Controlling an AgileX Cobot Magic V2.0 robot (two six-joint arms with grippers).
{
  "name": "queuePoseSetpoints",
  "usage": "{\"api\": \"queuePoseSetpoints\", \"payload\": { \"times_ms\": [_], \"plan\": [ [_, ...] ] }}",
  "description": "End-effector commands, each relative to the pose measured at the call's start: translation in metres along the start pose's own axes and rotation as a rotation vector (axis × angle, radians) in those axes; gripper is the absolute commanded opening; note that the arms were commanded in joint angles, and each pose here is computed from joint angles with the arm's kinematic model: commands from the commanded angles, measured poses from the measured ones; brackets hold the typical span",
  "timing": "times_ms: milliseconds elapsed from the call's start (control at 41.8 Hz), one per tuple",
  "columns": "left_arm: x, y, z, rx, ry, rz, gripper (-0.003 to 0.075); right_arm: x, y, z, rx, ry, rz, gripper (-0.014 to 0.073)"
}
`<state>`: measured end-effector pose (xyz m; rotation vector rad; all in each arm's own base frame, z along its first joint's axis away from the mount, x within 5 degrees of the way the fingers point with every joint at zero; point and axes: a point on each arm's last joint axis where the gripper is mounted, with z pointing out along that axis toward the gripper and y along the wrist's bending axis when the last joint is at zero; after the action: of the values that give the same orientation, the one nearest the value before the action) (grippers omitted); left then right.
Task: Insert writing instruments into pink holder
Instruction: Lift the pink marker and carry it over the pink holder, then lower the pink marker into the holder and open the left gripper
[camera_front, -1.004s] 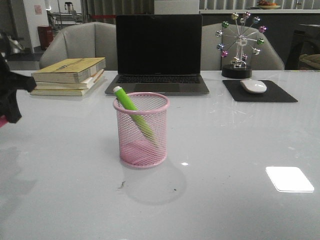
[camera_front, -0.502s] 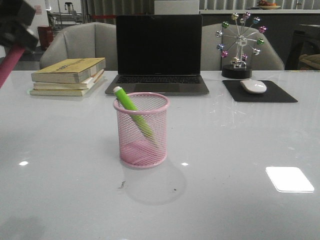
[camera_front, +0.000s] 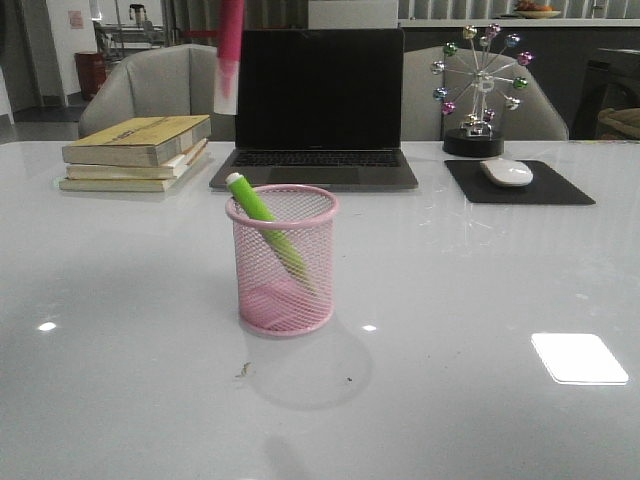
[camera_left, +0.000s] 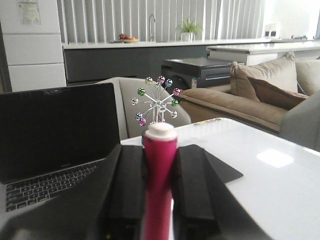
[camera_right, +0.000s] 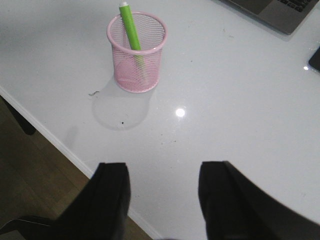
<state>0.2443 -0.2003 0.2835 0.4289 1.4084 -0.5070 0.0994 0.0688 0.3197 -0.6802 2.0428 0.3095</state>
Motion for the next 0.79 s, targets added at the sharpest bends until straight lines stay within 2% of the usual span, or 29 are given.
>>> {"api": "queuePoseSetpoints", "payload": {
  "times_ms": [0, 191, 382, 430, 645, 765],
  "plan": [
    [-0.009, -0.005, 0.008, -0.014, -0.203, -0.008, 0.0091, -0.013, -0.001, -0.006, 0.003, -0.097, -0.006, 0.044],
    [0.042, -0.007, 0.025, -0.009, -0.14, -0.09, 0.0091, -0.013, -0.001, -0.006, 0.003, -0.097, -0.006, 0.044],
    [0.068, -0.008, 0.03, -0.002, -0.096, -0.11, 0.0113, -0.013, -0.001, -0.006, 0.003, -0.097, -0.006, 0.044],
    [0.071, -0.009, 0.03, 0.009, -0.082, -0.104, 0.0148, -0.013, -0.001, -0.006, 0.003, -0.097, -0.006, 0.044],
    [0.069, -0.012, 0.03, 0.04, -0.104, -0.089, 0.0398, -0.013, -0.001, -0.006, 0.003, -0.097, -0.006, 0.044],
    [0.061, -0.014, 0.028, 0.064, -0.122, -0.08, 0.0428, -0.013, -0.001, -0.006, 0.003, -0.097, -0.006, 0.044]
  ]
}}
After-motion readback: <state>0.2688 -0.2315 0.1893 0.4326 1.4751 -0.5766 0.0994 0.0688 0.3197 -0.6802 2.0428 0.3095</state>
